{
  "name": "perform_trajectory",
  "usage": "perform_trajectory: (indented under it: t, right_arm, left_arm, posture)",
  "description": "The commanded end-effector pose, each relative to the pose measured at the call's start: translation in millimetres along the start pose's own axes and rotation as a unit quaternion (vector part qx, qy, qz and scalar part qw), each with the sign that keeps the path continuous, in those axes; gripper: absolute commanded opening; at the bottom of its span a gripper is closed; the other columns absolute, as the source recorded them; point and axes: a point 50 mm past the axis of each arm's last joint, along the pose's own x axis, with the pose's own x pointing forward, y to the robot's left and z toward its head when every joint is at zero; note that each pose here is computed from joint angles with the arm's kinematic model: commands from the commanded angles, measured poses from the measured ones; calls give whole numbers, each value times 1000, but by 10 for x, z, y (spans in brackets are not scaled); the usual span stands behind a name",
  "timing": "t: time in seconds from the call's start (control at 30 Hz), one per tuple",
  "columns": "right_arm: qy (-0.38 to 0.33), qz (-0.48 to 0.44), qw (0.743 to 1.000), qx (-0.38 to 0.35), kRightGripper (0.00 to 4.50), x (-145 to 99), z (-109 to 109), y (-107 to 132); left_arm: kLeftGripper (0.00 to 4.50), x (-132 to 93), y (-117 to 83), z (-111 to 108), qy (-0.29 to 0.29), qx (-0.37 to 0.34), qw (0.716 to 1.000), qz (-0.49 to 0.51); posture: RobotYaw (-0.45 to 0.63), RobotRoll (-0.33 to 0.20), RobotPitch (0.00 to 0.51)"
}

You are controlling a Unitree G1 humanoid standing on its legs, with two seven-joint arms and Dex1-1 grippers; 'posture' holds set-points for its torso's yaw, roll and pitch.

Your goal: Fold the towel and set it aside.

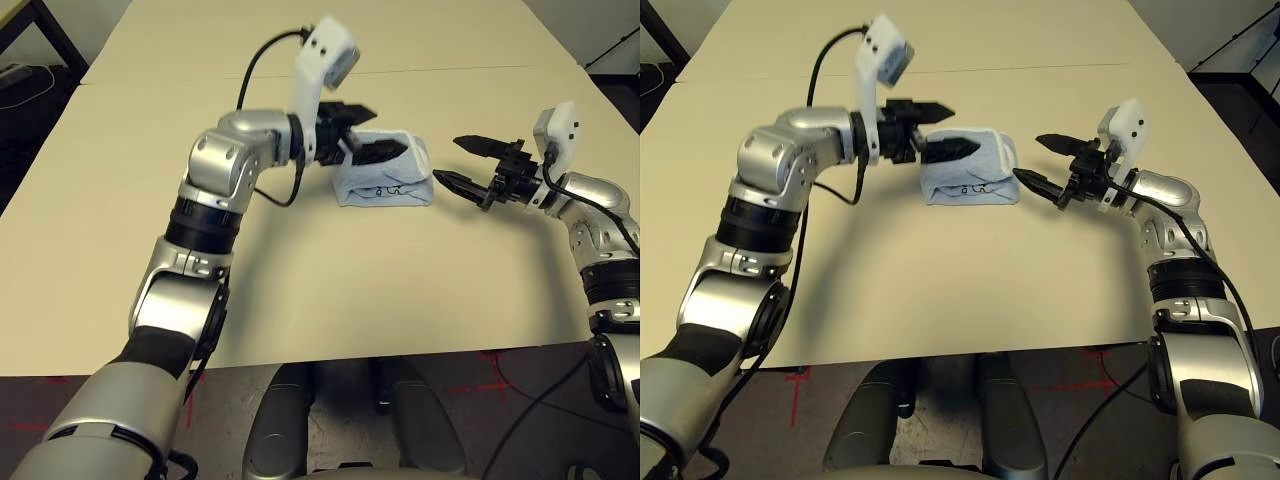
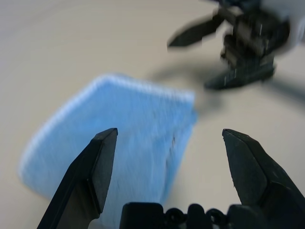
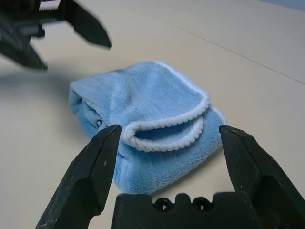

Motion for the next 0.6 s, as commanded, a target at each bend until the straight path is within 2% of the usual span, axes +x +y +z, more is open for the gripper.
perform_trajectory:
  t: [0.03, 0.37, 0.6]
  right_arm:
    - [1, -4, 1000, 2, 4500, -48, 7, -33]
    - [0, 2, 1000, 9, 4500, -48, 24, -42]
    - [0, 5, 1000, 29, 4500, 10, 39, -51]
  left_arm:
    - [3865, -1, -26, 11, -12, 29, 1000, 1]
    - [9, -107, 78, -185, -32, 30, 998, 33]
    - [9, -174, 92, -355, -33, -1, 998, 45]
  posture:
    - [92, 0, 221]
    - [91, 0, 227]
    - [89, 0, 232]
